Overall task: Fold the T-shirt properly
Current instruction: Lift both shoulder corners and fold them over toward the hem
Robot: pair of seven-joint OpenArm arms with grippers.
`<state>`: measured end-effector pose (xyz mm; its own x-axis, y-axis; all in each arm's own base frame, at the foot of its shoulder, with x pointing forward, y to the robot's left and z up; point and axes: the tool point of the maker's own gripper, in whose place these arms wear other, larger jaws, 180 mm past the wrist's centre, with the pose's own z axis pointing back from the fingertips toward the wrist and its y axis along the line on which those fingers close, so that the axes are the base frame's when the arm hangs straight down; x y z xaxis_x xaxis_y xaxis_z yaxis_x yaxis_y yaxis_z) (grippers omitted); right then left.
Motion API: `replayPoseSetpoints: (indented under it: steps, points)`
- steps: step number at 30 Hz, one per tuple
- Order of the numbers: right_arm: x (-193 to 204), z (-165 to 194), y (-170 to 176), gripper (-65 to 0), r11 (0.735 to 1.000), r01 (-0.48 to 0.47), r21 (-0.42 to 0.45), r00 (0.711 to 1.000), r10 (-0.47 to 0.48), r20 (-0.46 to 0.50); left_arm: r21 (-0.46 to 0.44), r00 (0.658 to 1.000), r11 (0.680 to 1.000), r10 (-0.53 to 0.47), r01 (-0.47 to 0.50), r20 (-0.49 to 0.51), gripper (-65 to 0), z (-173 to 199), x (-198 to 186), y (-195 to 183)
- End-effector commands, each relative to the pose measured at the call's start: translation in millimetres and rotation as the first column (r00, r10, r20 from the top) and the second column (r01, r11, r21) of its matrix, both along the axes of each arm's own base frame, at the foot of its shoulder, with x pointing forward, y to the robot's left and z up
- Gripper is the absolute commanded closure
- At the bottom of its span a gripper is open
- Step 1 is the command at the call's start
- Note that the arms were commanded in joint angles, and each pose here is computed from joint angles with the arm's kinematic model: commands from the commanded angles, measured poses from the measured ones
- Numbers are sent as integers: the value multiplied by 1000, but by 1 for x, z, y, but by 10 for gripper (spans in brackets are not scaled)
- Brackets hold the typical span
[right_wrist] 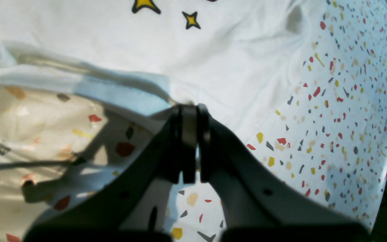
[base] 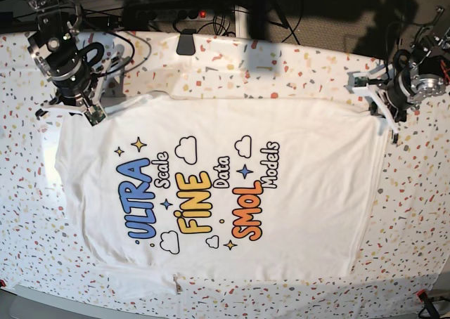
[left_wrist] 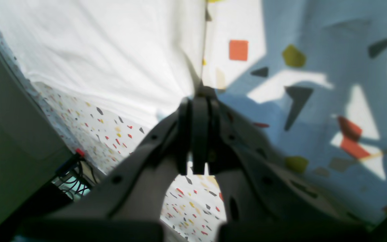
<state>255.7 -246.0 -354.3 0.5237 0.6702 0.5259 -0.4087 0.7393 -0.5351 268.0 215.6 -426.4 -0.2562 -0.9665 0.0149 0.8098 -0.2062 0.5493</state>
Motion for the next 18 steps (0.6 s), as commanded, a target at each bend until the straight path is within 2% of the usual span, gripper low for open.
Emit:
replayPoseSetpoints:
  steps: [1,9,18]
  points:
    - [8,12,-2,0,1000,-6,-8,999,6,43,7,1000,1000,-2,1,31,0,11,11,5]
    - [22,19,2,0,998,7,57,998,-10,68,-16,997,1000,12,-11,76,0,27,32,2]
    - [73,21,-21,0,986,96,134,991,-107,78,-108,993,993,61,-51,99,0,45,54,-7]
